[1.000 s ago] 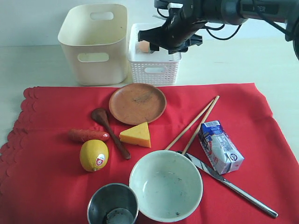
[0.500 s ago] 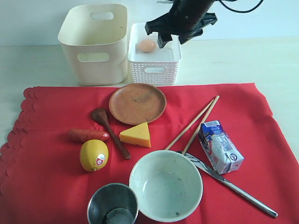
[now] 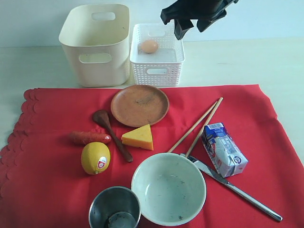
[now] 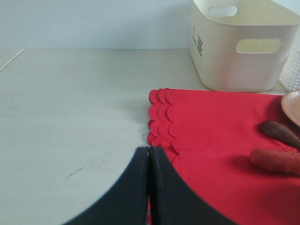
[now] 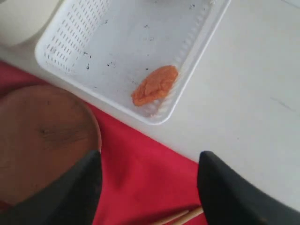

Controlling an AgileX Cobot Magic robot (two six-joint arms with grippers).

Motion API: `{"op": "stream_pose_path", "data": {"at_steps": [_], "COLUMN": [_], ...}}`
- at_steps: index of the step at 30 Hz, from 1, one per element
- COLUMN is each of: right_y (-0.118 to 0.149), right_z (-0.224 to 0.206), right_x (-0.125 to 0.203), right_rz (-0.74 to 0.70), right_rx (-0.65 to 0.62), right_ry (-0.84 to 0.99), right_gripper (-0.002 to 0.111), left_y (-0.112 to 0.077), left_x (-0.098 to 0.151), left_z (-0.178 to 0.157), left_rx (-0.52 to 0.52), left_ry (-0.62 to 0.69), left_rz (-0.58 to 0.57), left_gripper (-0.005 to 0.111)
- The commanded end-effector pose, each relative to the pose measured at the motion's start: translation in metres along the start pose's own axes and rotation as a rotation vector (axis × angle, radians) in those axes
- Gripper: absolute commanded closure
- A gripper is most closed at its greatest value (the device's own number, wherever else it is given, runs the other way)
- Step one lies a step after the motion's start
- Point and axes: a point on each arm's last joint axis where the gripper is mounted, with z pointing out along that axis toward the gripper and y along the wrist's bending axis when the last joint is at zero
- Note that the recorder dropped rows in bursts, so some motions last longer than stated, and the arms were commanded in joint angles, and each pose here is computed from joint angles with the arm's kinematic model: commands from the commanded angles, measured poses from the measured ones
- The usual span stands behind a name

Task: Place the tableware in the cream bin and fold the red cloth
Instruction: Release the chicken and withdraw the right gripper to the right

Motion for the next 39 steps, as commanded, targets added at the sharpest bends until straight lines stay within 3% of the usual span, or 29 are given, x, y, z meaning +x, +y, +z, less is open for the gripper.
{"op": "stream_pose_path", "data": {"at_steps": [1, 21, 30, 39], "right_y": [0.000, 0.007, 0.010, 0.011], "right_z": [-0.025, -0.097, -0.104, -0.083], "right_x": [0.008, 0.111, 0.156, 0.182], "right_rz": [-0.018, -0.018, -0.005, -0.001], "right_rx": [0.001, -0.015, -0.030, -0.034], "right_ry": [-0.023, -0.147, -0.134, -0.056], "right_gripper": [0.050, 0.050, 0.050, 0.050], "left_y": [0.000, 0.000, 0.000, 0.000], "left_x": [0.000, 0.000, 0.000, 0.000], "left_z": [0.000, 0.000, 0.000, 0.000], "left_rx": [-0.002, -0.002, -0.002, -0.002], "left_ry": [-0.010, -0.010, -0.010, -0.010], "left_rz": [-0.004, -0.005, -0.004, -0.006], "left_gripper": [0.107, 0.107, 0.107, 0.107]}}
